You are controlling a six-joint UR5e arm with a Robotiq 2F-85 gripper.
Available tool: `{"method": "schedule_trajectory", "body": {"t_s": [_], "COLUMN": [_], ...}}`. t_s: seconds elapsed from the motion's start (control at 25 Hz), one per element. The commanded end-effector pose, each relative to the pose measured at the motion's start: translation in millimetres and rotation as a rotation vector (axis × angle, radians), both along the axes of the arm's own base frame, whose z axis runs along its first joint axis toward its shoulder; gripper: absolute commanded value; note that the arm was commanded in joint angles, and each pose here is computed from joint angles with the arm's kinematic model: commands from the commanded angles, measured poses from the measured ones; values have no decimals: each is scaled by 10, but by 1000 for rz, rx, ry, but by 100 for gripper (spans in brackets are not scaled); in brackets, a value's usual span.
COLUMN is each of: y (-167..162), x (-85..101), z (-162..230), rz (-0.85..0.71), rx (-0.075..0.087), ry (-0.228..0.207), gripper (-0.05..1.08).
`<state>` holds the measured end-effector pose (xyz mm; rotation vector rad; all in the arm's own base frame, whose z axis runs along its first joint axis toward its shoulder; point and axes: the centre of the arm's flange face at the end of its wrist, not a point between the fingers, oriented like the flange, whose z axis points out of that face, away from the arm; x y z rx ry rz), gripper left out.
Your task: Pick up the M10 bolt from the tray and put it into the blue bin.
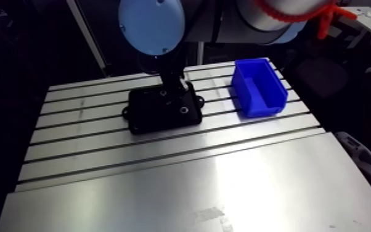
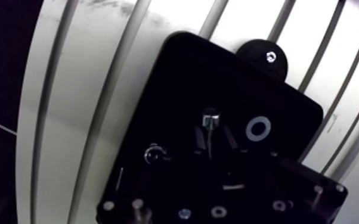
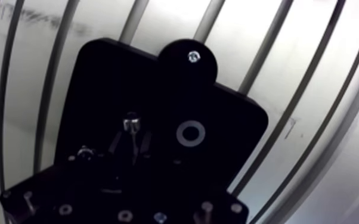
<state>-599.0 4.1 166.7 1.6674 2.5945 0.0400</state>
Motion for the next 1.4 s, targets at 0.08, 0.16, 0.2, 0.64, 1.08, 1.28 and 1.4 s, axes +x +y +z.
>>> {"method": "schedule_trajectory", "body": {"t_s": [0.08, 0.16, 0.2, 0.64, 1.08, 1.28, 1.4], "y": [-1, -1, 0, -10, 18, 63, 56], "x": [-2, -2, 4, 4, 20, 10, 6], "z": [2, 2, -4, -4, 38, 123, 261], "rz": [0, 0, 0, 2, 5, 9, 13], "rx": [0, 0, 1, 1, 23, 85, 91], "ry": [0, 0, -1, -1, 0, 0, 19], "gripper": [75, 75, 75, 77, 91, 99, 103]}}
